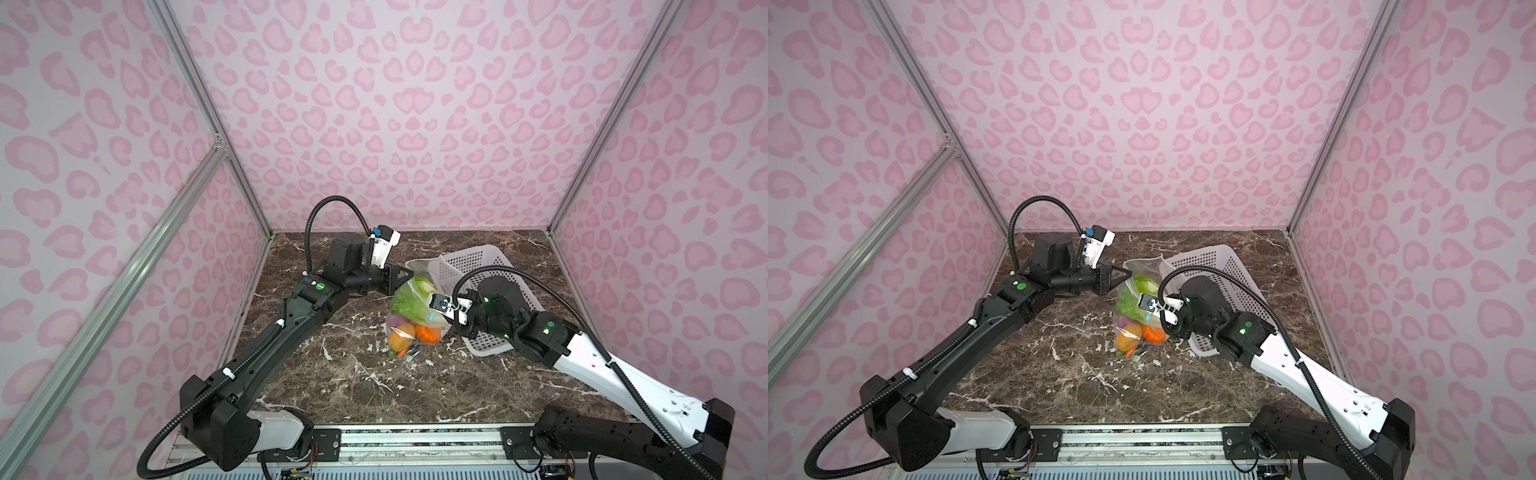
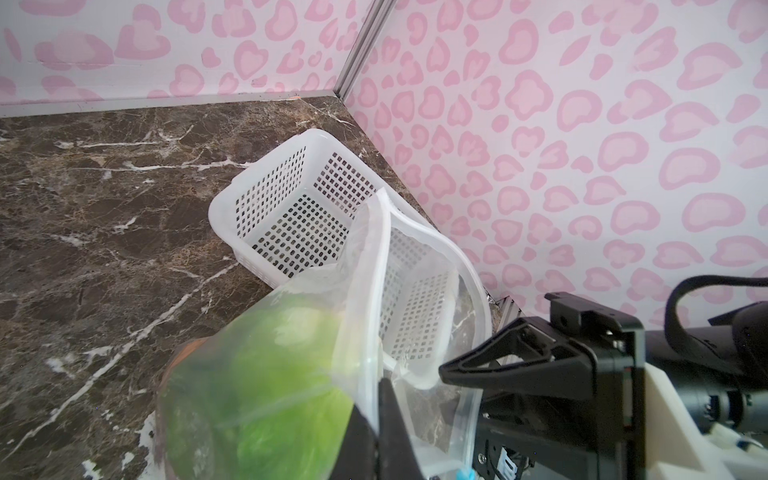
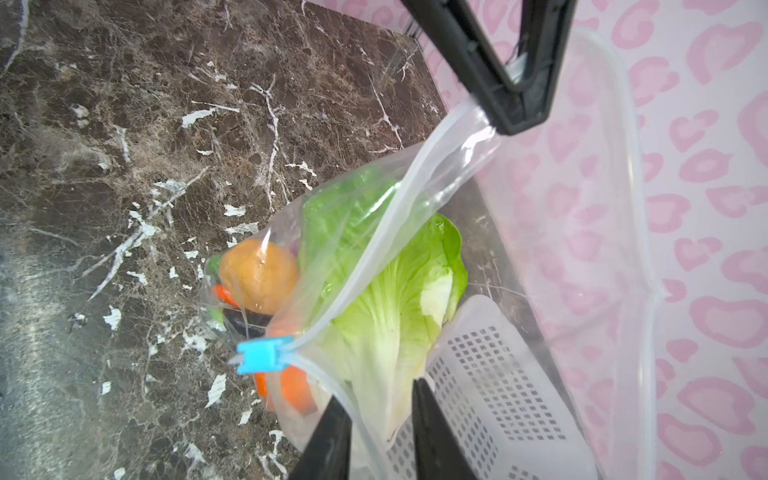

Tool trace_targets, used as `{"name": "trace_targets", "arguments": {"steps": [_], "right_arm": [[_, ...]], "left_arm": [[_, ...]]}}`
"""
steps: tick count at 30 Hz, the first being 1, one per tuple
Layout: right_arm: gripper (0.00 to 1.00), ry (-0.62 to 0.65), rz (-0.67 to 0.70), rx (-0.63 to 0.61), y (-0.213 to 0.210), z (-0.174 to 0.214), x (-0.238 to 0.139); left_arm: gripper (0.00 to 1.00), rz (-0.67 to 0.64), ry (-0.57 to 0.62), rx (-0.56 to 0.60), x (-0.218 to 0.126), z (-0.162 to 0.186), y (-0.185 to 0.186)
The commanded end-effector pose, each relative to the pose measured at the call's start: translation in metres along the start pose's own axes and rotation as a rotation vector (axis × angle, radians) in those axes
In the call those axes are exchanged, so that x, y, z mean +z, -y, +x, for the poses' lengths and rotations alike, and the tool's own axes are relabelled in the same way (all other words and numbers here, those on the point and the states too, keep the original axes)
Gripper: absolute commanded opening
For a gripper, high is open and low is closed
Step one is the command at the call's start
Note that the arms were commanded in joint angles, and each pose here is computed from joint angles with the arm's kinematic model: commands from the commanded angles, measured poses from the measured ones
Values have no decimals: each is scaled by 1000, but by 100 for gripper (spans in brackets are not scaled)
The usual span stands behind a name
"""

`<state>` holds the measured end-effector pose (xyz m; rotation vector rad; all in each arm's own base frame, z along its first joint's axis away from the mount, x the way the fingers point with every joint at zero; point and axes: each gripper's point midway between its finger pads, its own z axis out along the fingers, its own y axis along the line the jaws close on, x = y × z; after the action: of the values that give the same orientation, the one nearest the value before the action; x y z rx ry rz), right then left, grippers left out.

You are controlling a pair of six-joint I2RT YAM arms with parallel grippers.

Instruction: Place the food in the zip-top bag and seal the zipper

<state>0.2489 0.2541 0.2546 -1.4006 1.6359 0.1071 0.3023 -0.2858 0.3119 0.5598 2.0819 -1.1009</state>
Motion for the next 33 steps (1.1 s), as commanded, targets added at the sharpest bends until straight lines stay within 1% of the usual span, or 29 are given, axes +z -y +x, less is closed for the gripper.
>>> {"name": "trace_targets", "arguments": {"steps": [1, 2, 3, 5, 6, 7, 8, 14, 17, 19, 21, 23, 26, 28, 30, 33], "right_arm": [[0, 50, -9, 20, -1, -9, 3], [0, 75, -3, 49, 1, -14, 3], [0, 105, -8, 71, 0, -19, 2], [0, 157, -27, 104, -3, -28, 1], [0, 187, -36, 130, -3, -34, 1], [0, 214, -37, 160, -1, -40, 0], [0, 235, -36, 196, 1, -45, 0], [0, 304, -1, 373, 22, -68, 4], [0, 327, -12, 473, 32, -83, 8], [0, 340, -22, 535, 38, -93, 8], [0, 360, -36, 584, 43, -105, 7], [0, 389, -54, 610, 45, -117, 3], [0, 421, -62, 621, 46, -128, -1], [0, 431, -59, 635, 47, -131, -3], [0, 443, -62, 645, 47, -133, -5], [0, 455, -65, 656, 46, -132, -5]], "left_arm": [[7, 32, 23, 26, 0, -9, 7], [22, 28, 23, 25, 0, -10, 7], [41, 26, 25, 22, -1, -11, 8], [68, 8, 45, 18, -4, -15, 7], [77, -8, 65, 20, -8, -19, 7], [92, -27, 87, 26, -12, -23, 6], [98, -50, 121, 34, -19, -29, 5], [98, -135, 370, 98, -75, -60, 11], [96, -181, 447, 132, -100, -62, 11], [100, -186, 476, 159, -111, -58, 14], [96, -183, 487, 177, -116, -51, 15], [89, -157, 486, 188, -117, -42, 17], [78, -92, 466, 206, -111, -28, 23], [73, -60, 446, 220, -108, -22, 26], [69, -33, 429, 238, -104, -18, 29], [67, 4, 404, 263, -99, -14, 34]]}}
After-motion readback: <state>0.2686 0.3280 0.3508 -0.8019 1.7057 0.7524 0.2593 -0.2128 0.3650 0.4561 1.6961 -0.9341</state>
